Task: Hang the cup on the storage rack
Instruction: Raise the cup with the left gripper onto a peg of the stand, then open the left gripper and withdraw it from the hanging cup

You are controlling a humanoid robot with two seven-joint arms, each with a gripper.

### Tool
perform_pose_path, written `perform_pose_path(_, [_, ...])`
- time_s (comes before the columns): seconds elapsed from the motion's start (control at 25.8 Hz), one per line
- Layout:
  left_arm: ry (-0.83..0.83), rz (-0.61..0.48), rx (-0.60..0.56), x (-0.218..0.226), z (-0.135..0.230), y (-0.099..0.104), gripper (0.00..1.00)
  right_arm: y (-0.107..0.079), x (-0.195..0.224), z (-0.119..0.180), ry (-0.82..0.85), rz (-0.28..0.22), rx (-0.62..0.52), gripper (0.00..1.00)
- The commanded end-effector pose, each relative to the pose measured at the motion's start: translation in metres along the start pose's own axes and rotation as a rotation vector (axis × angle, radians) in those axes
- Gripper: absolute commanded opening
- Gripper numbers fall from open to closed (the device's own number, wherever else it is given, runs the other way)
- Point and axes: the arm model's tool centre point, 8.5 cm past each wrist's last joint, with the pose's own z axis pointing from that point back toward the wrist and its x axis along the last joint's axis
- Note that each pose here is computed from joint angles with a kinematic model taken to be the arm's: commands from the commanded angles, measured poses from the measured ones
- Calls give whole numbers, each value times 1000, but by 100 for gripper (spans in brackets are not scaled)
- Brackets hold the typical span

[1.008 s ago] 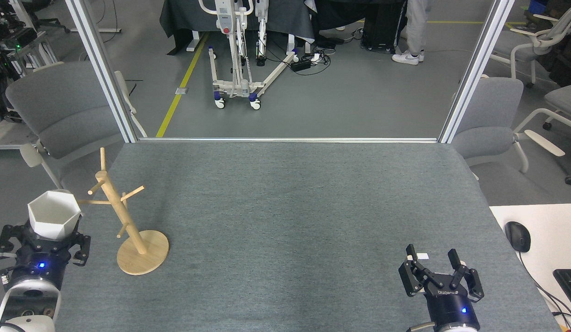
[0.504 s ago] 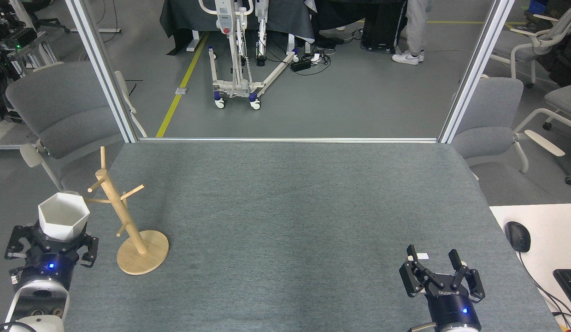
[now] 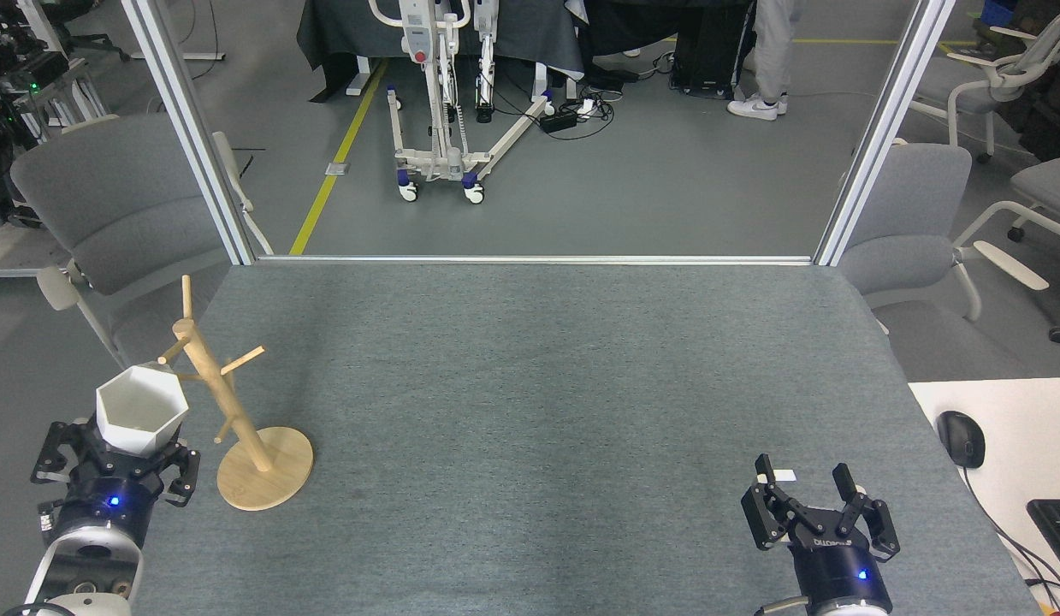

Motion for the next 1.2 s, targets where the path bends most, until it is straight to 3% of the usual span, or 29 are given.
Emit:
perform_pose_path(0.0, [-9,-2,-12,4,1,-2,0,1,2,0,0,-4,2,100])
perform_pose_path(0.12, [-13,0,-14,7,0,-2,2,1,0,-1,1,0,2,100])
perform_pose_path(0.27, [-15,10,-15,12,1,-2,65,5,-3,0,2,0,13,100])
perform_pose_path(0.35, [-17,21,-8,15,1,0,81,8,0,-2,1,-6,20,100])
perform_pose_path(0.43, [-21,33,-7,20,1,1,90,-2,-1,-10,-5,2,-3,100])
perform_pose_path(0.62, [-27,48,-7,25,2,1,95,8,3,-12,-3,-19,20,100])
perform_pose_path(0.74, [-34,60,-12,31,2,0,97,-1,2,-19,-6,-13,0,100])
perform_pose_path(0.85, [-43,74,-18,37,3,-1,97,3,8,-20,-7,-27,7,100])
perform_pose_path(1.16, [-113,146,-99,82,8,-23,98,6,14,-20,-10,-41,11,100])
